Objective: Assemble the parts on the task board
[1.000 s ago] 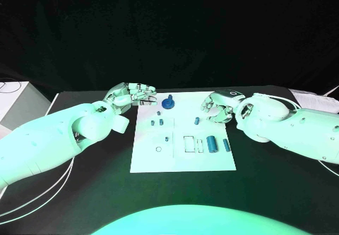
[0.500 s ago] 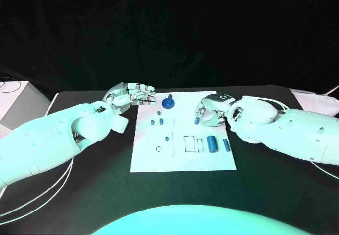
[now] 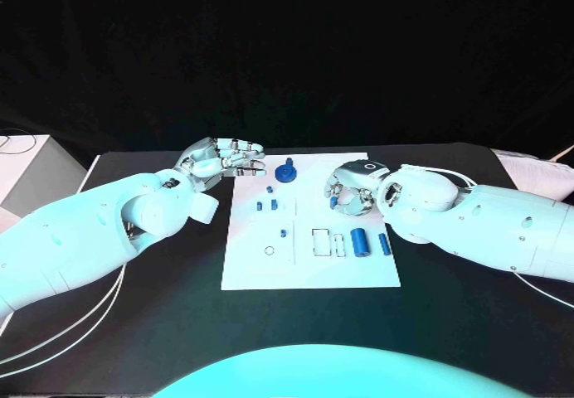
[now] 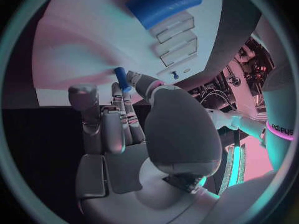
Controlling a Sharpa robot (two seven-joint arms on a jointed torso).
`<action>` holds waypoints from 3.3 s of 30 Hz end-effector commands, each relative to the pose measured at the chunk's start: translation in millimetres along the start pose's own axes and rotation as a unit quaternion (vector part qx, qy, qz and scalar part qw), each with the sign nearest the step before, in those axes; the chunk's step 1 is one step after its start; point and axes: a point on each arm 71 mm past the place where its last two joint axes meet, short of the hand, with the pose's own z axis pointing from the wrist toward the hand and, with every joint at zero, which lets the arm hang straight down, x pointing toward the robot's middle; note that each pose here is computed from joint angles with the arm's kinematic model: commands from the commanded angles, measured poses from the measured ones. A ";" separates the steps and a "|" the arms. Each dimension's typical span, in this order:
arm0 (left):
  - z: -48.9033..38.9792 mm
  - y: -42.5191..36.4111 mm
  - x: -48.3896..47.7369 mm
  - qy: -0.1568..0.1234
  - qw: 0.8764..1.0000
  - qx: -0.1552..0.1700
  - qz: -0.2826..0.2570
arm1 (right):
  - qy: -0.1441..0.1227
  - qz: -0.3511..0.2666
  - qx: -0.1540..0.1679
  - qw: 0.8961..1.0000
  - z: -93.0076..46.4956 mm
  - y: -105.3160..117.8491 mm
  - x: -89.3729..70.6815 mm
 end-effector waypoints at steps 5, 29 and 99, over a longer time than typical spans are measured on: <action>-0.2 -1.5 1.8 0.008 1.000 0.007 -0.005 | -0.004 -0.007 -0.004 1.000 2.6 4.6 2.9; -1.8 -1.3 -0.1 0.008 1.000 0.001 -0.004 | -0.044 -0.042 -0.007 0.998 0.7 8.7 -0.5; 3.7 0.1 2.3 -0.002 1.000 0.011 -0.010 | -0.026 0.024 -0.159 0.987 4.7 145.4 44.8</action>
